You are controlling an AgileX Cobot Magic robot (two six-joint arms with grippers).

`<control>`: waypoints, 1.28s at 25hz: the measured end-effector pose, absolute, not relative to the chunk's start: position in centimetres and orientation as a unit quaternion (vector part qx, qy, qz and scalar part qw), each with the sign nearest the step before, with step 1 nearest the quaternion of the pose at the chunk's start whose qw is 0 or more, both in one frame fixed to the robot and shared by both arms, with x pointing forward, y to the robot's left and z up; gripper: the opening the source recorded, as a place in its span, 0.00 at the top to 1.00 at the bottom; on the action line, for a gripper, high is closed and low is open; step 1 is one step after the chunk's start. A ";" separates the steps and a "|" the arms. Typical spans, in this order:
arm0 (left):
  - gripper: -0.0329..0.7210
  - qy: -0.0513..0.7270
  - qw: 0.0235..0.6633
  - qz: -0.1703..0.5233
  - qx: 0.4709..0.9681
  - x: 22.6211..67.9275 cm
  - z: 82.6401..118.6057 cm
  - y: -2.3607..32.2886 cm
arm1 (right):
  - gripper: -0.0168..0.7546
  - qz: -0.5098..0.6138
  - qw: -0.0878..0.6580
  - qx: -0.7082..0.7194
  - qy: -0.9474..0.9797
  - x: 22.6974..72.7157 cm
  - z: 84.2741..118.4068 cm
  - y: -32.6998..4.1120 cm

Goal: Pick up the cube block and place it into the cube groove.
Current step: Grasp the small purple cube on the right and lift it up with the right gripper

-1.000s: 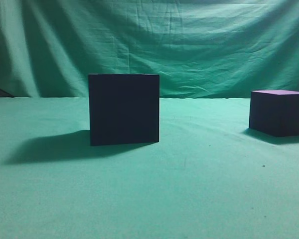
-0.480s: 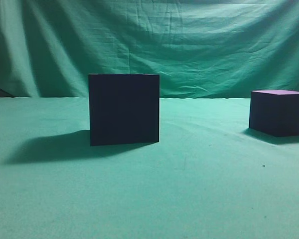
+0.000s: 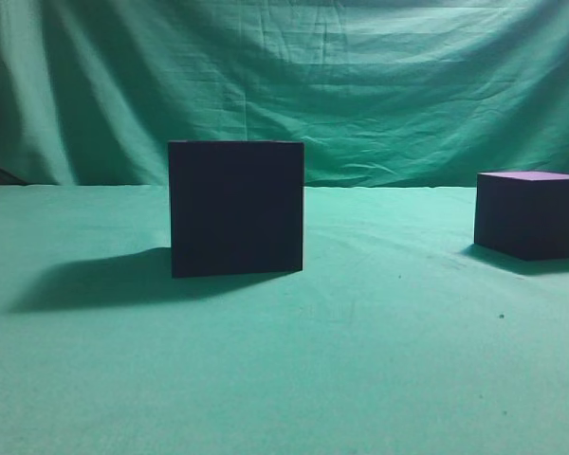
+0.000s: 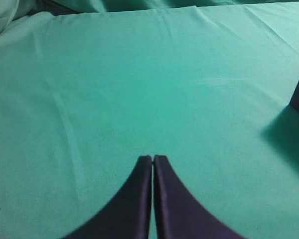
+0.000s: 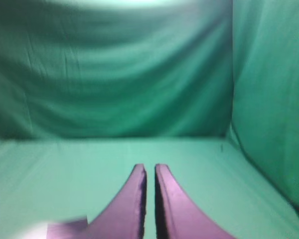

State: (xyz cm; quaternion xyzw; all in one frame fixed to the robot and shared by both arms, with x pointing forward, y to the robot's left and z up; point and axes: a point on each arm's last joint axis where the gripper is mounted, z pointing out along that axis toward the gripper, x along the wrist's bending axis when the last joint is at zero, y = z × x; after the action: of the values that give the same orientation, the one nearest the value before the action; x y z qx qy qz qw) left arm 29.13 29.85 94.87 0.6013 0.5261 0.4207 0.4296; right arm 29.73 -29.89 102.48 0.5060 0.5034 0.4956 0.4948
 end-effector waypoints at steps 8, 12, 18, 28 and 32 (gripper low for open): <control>0.96 0.526 0.430 0.421 0.601 29.1 94.9 29.8 | 0.98 0.399 0.357 0.613 0.580 34.2 103.8 -29.6; 0.96 0.526 0.430 0.421 0.601 29.1 94.9 29.8 | 0.98 0.339 0.302 0.601 0.658 35.7 104.2 -28.9; 0.96 0.526 0.430 0.421 0.601 29.1 94.9 29.8 | 0.98 0.248 0.185 0.528 0.790 39.3 105.6 -25.9; 0.96 0.526 0.430 0.421 0.601 29.1 94.9 29.8 | 0.98 0.139 0.074 0.568 0.808 48.4 104.7 -20.9; 0.96 0.526 0.430 0.421 0.601 29.1 94.9 29.8 | 0.98 0.117 0.077 0.564 0.814 51.6 103.8 -20.1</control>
State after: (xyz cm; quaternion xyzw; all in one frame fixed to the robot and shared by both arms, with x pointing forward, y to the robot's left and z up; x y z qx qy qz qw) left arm 29.13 29.85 94.87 0.6013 0.5261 0.4207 0.4296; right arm 51.62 -20.06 103.85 0.5642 0.8137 0.1167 0.0772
